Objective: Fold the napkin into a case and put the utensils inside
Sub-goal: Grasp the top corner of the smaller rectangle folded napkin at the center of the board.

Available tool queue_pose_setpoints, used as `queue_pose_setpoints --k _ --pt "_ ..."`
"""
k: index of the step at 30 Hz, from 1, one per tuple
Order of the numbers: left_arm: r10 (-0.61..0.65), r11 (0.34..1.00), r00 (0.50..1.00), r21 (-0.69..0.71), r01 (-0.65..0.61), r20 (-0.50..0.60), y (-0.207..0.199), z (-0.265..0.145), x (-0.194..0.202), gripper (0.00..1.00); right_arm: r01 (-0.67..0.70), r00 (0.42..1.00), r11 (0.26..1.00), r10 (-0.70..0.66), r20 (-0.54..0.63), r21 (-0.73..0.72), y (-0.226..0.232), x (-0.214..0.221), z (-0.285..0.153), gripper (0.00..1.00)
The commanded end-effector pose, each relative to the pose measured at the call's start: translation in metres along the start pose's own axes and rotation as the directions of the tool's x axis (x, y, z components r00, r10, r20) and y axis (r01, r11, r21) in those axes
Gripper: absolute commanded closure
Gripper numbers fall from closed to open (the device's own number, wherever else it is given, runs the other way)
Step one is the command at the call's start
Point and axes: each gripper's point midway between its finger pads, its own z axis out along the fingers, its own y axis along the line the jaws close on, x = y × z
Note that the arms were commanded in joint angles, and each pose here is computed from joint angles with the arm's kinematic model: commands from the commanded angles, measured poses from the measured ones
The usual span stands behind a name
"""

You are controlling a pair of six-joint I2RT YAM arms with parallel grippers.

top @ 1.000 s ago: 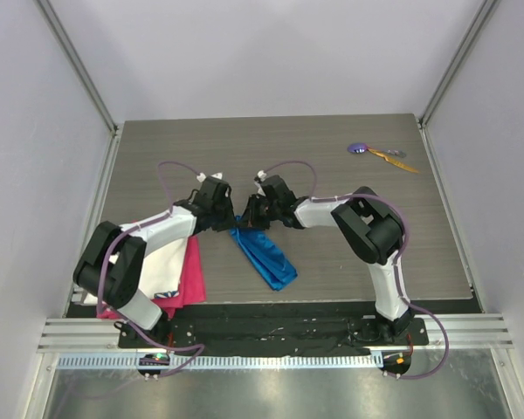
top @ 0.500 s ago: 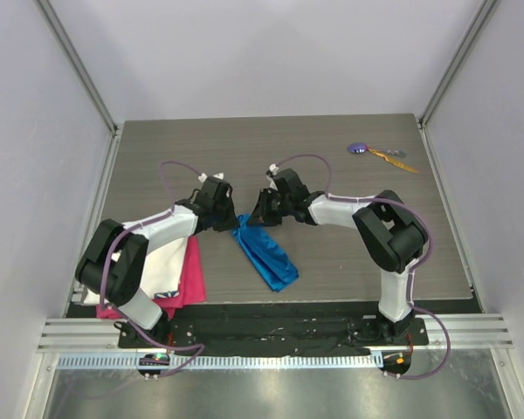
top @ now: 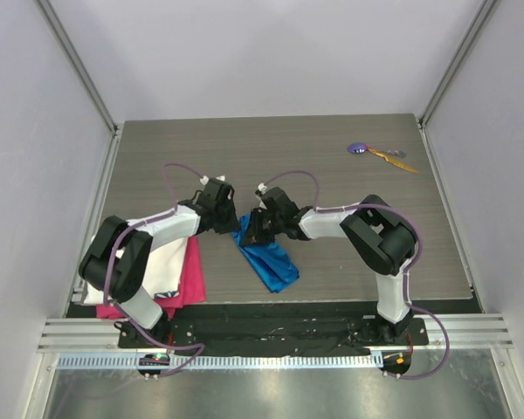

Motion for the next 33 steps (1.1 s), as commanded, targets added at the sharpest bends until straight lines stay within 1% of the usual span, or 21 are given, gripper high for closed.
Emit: queue_pose_setpoints --k 1,3,5,10,13,16,22,25,28,33 --pt "-0.002 1.0 1.0 -0.031 0.002 -0.021 0.005 0.009 0.006 1.0 -0.002 0.999 1.0 0.001 0.049 0.011 -0.002 -0.004 0.0 0.87" --pt "-0.002 0.999 0.999 -0.05 0.0 -0.04 0.009 0.012 0.008 1.0 -0.014 0.999 1.0 0.013 0.039 0.025 -0.011 -0.001 0.003 0.87" --pt "0.005 0.998 0.998 -0.058 -0.008 -0.055 0.011 0.015 0.012 1.0 -0.01 0.999 1.0 0.01 0.038 0.007 -0.006 -0.001 0.0 0.87" --pt "0.009 0.999 1.0 -0.04 -0.009 -0.016 0.007 0.003 0.004 1.0 0.048 0.996 0.998 -0.051 0.075 0.035 0.01 -0.017 -0.027 0.87" --pt "0.017 0.999 1.0 -0.03 -0.017 -0.007 0.003 -0.004 0.0 1.0 0.079 0.989 0.996 -0.084 0.12 0.045 0.017 -0.033 -0.046 0.85" --pt "0.014 1.0 1.0 -0.019 -0.014 0.004 -0.003 -0.007 -0.006 1.0 0.078 0.988 0.993 -0.089 0.123 0.092 0.004 -0.041 -0.054 0.84" --pt "-0.01 1.0 1.0 -0.014 0.01 0.016 -0.006 -0.009 -0.01 1.0 0.069 0.992 0.99 -0.081 0.096 0.12 -0.012 -0.043 -0.047 0.84" --pt "-0.03 1.0 0.999 -0.003 0.03 0.028 -0.009 -0.01 -0.013 1.0 0.056 0.994 0.993 -0.066 0.09 0.107 -0.014 -0.04 -0.041 0.84" --pt "-0.043 0.999 0.997 -0.02 0.044 0.057 -0.007 -0.009 -0.019 1.0 0.052 0.995 0.993 -0.061 0.08 0.106 -0.017 -0.036 -0.034 0.85" --pt "-0.066 0.997 0.996 -0.022 0.067 0.06 -0.009 -0.005 -0.021 0.99 0.034 0.998 0.995 -0.039 0.058 0.089 -0.017 -0.018 -0.019 0.85"
